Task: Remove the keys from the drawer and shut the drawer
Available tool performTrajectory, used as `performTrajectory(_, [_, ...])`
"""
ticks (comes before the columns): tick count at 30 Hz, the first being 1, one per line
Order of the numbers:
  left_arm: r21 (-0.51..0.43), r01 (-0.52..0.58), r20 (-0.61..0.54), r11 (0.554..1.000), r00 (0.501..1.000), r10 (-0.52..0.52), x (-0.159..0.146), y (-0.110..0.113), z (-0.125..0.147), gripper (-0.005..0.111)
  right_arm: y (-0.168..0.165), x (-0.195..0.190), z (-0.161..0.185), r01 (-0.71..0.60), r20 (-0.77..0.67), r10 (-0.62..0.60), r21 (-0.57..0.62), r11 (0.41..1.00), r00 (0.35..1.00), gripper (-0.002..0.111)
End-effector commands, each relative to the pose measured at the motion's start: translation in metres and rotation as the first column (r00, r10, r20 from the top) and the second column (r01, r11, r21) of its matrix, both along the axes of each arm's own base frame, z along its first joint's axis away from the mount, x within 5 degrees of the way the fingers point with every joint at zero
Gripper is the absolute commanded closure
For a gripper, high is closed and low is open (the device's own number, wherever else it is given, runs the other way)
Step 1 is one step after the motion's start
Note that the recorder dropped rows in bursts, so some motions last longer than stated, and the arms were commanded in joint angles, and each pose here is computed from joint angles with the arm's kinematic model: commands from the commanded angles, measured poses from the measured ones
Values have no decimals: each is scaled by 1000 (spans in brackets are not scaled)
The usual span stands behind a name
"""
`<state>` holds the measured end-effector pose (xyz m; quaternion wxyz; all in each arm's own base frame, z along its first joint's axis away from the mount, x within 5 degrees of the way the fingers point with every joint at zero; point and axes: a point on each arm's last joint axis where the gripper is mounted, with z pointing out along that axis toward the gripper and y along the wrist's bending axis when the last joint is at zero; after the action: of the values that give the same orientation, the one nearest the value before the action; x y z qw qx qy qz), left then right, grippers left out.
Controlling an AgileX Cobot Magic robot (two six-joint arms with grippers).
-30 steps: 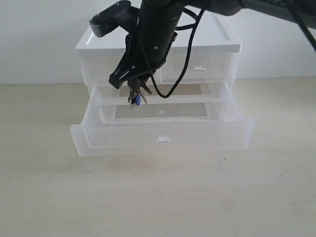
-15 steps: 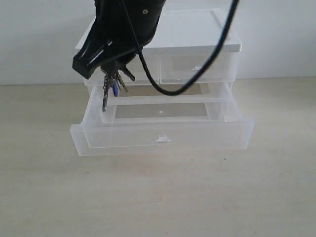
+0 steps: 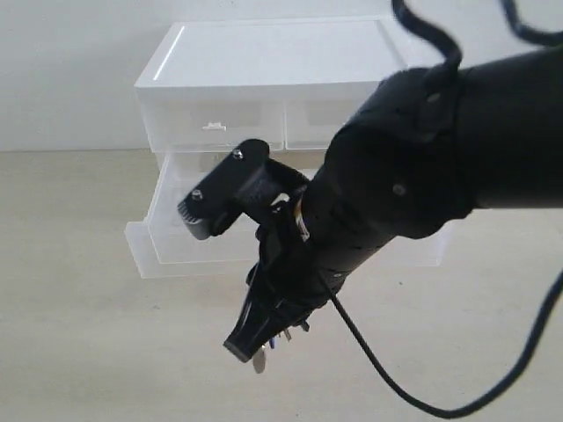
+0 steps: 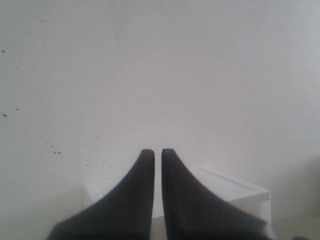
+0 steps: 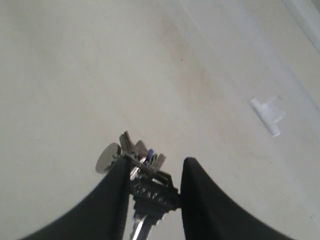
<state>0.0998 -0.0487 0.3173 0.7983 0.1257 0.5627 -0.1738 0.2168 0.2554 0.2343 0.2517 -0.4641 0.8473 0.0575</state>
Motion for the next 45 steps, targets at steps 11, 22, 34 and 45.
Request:
performTrajectory(11, [-2, -3, -17, 1000, 1000, 3, 0, 1, -4, 102, -12, 57, -53, 125, 17, -126, 54, 991, 992, 66])
performTrajectory(22, [7, -6, -44, 1000, 999, 6, 0, 1, -16, 102, -13, 42, -24, 123, 20, -126, 88, 988, 992, 100])
performTrajectory(34, [99, 76, -222, 992, 974, -53, 11, -13, -74, 102, -24, -16, 89, -67, 282, -32, 337, 939, 959, 108])
performTrajectory(45, [248, 395, -471, 885, 847, -246, 68, -75, -127, 102, -128, -100, 178, -168, 485, -203, 616, 770, 850, 108])
